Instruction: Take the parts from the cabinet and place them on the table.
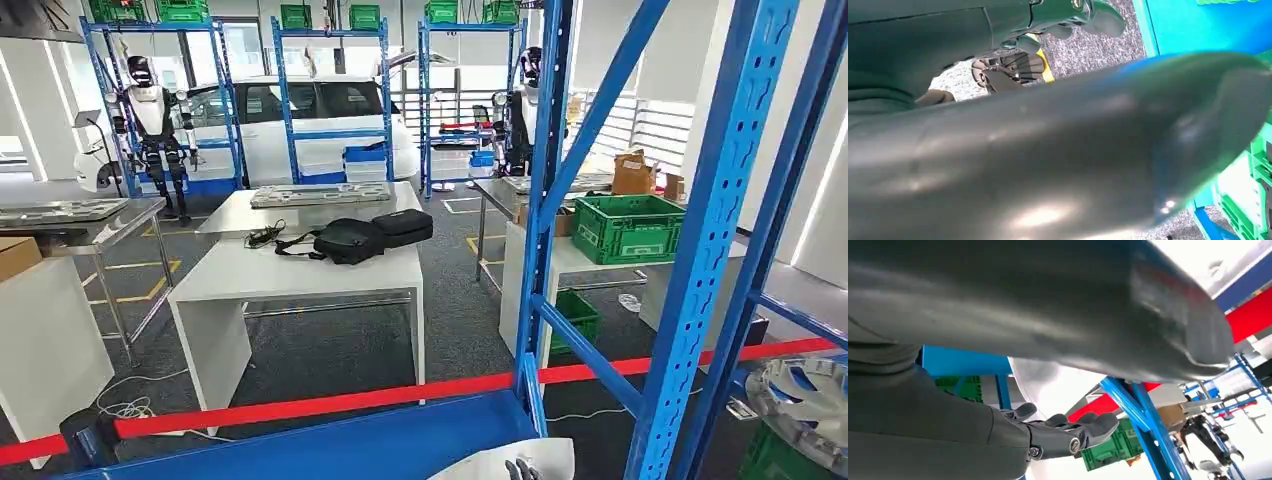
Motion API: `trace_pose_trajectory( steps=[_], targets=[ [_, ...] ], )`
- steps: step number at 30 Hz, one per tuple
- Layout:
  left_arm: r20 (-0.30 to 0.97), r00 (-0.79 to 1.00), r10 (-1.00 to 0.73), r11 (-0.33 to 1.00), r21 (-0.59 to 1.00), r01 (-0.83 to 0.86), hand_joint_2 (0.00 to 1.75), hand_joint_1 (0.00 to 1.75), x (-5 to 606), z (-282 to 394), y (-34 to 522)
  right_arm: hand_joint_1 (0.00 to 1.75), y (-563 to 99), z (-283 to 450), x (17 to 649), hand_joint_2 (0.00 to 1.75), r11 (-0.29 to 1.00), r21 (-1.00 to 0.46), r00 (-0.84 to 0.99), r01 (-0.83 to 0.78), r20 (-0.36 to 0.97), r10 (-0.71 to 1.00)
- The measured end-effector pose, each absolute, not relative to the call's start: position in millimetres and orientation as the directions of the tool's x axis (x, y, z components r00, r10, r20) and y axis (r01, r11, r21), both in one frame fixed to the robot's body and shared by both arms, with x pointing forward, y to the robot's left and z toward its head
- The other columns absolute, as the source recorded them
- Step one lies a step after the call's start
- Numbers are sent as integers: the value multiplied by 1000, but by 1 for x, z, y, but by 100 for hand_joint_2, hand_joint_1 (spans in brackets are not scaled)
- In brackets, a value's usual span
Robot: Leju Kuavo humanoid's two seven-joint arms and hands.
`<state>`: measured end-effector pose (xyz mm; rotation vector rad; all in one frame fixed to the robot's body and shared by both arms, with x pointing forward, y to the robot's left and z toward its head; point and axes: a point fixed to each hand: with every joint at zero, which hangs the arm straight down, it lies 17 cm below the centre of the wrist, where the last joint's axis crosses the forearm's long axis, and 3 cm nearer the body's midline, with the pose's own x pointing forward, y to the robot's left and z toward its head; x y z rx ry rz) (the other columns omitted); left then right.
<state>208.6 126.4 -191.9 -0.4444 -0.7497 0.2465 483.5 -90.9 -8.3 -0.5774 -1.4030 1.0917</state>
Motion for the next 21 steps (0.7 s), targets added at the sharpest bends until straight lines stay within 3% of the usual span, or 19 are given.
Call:
trace_pose_trajectory(
  steps=[21],
  targets=[
    [599, 707, 376, 881, -468, -71, 0, 0, 208, -193, 129, 0, -76, -48, 443, 0, 445, -819, -138, -363, 520, 843]
  ],
)
